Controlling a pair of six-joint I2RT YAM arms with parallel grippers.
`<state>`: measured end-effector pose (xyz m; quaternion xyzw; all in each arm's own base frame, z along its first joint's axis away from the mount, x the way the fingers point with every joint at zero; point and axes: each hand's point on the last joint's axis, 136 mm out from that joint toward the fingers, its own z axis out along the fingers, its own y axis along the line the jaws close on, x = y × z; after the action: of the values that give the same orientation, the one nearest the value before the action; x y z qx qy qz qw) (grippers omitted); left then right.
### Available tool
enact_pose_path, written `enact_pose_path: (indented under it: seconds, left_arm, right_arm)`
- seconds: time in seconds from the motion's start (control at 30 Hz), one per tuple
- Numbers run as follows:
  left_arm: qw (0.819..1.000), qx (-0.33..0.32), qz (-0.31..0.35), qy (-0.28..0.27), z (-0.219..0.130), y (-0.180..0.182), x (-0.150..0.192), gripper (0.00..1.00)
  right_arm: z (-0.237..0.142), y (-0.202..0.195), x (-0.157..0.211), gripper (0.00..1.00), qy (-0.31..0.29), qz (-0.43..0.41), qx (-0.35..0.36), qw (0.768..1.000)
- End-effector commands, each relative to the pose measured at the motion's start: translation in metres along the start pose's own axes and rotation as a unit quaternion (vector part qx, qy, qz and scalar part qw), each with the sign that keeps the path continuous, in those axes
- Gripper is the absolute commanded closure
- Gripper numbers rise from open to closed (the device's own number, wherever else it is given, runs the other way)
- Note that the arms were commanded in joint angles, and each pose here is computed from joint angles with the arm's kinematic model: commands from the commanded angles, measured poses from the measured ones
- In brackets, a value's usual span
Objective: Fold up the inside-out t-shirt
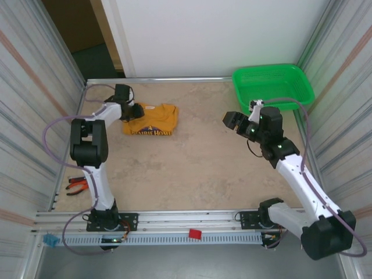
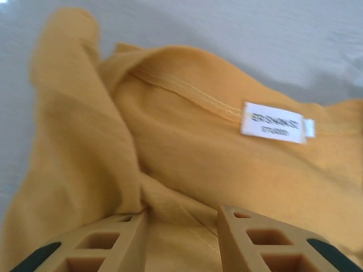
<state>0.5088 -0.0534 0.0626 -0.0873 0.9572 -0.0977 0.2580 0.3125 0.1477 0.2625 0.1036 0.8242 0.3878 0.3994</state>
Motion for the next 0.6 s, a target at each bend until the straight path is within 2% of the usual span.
enact_pose_path:
  seconds: [0.0, 0.07, 0.13, 0.3, 0.37, 0.4, 0.43, 0.47, 0.5, 0.53, 0.57]
  left_arm:
    - [0.994, -0.065, 0.027, 0.084, 0.008, 0.033, 0.021, 0.63]
    - [0.996, -0.050, 0.029, 0.075, 0.005, 0.031, 0.011, 0.63]
    - [0.999, -0.019, 0.038, 0.032, -0.010, 0.017, -0.007, 0.61]
    - [0.993, 0.059, 0.057, -0.081, -0.098, -0.030, -0.048, 0.56]
    - [0.989, 0.079, 0.065, -0.110, -0.134, -0.047, -0.051, 0.54]
    - [0.985, 0.092, 0.068, -0.127, -0.154, -0.055, -0.050, 0.53]
    - [0.982, 0.101, 0.073, -0.145, -0.168, -0.062, -0.048, 0.50]
    - [0.977, 0.109, 0.078, -0.163, -0.182, -0.067, -0.043, 0.44]
    - [0.973, 0.113, 0.083, -0.183, -0.196, -0.069, -0.038, 0.06]
    - [0.969, 0.114, 0.087, -0.202, -0.206, -0.070, -0.033, 0.01]
    - [0.964, 0.111, 0.090, -0.226, -0.215, -0.069, -0.027, 0.01]
  right_arm:
    - [-0.013, -0.017, 0.011, 0.34, 0.010, 0.007, 0.037, 0.999]
    - [-0.018, -0.019, 0.011, 0.33, 0.010, 0.003, 0.043, 0.999]
    - [-0.024, -0.021, 0.008, 0.30, 0.005, -0.001, 0.052, 0.999]
    - [-0.035, -0.029, -0.007, 0.16, -0.012, -0.017, 0.079, 0.997]
    - [-0.037, -0.036, -0.014, 0.11, -0.016, -0.022, 0.098, 0.995]
    - [-0.039, -0.040, -0.018, 0.02, -0.020, -0.027, 0.110, 0.993]
    - [-0.040, -0.046, -0.021, 0.01, -0.024, -0.032, 0.126, 0.991]
    - [-0.042, -0.054, -0.026, 0.01, -0.031, -0.035, 0.152, 0.987]
    - [-0.044, -0.063, -0.032, 0.01, -0.039, -0.038, 0.179, 0.982]
    - [-0.044, -0.072, -0.036, 0.01, -0.047, -0.041, 0.204, 0.977]
    - [-0.047, -0.082, -0.042, 0.01, -0.060, -0.048, 0.233, 0.969]
